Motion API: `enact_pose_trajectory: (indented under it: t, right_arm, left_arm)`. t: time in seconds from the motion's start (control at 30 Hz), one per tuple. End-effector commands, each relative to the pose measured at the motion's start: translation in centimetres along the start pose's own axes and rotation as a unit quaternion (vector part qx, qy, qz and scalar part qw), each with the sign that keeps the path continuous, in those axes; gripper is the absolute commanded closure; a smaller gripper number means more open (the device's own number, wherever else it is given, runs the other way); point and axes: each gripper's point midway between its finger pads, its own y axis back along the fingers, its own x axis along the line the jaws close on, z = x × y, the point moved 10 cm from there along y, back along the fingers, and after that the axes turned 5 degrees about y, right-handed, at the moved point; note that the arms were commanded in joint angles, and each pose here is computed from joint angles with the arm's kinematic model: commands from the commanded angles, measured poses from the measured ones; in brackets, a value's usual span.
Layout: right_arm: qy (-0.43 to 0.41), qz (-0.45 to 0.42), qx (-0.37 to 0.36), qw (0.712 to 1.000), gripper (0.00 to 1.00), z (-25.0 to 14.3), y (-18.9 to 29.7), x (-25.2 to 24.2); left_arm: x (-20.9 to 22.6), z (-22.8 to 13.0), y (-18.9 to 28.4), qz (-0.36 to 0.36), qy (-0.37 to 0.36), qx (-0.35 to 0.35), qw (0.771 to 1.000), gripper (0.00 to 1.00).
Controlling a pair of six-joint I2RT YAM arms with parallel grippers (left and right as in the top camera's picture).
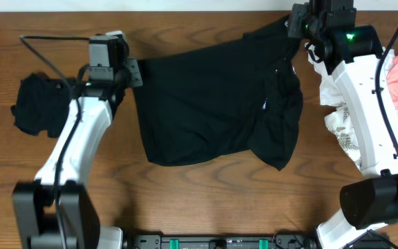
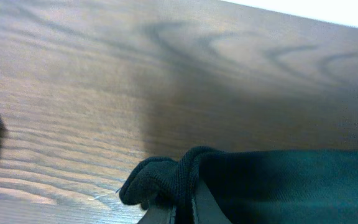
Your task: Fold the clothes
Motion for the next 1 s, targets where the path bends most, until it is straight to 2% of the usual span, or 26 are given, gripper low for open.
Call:
enact_pose_trajectory:
  t: [0.0,0.23,0.4,0.7,0.97]
  right_arm:
    - [-0.020,-0.012,-0.045,0.999,0.99,1.5,4.3,-1.3]
    - [-0.022,-0.010,-0.067,0.997,0.99,1.8,9.3,-2.0]
    - [-0.026,-0.005,-0.096,0.995,0.99,2.0,13.0,-2.5]
    - [-0.036,0.006,-0.158,0.987,0.99,1.5,20.9,-3.7]
    - [-0.024,0.024,-0.202,0.979,0.99,0.4,26.1,-4.4]
  left_arm:
    - [-0.1,1.5,3.9,-0.009,-0.009,-0.048,0.999,0.94]
    - [-0.9,3.0,10.4,-0.049,-0.008,-0.123,0.991,0.94]
    - [-0.9,2.9,14.2,-0.057,-0.009,-0.152,0.987,0.94]
    - [-0.4,0.7,20.9,-0.063,-0.007,-0.170,0.983,0.94]
    - [-0.4,-0.6,27.4,-0.104,-0.028,-0.250,0.962,0.94]
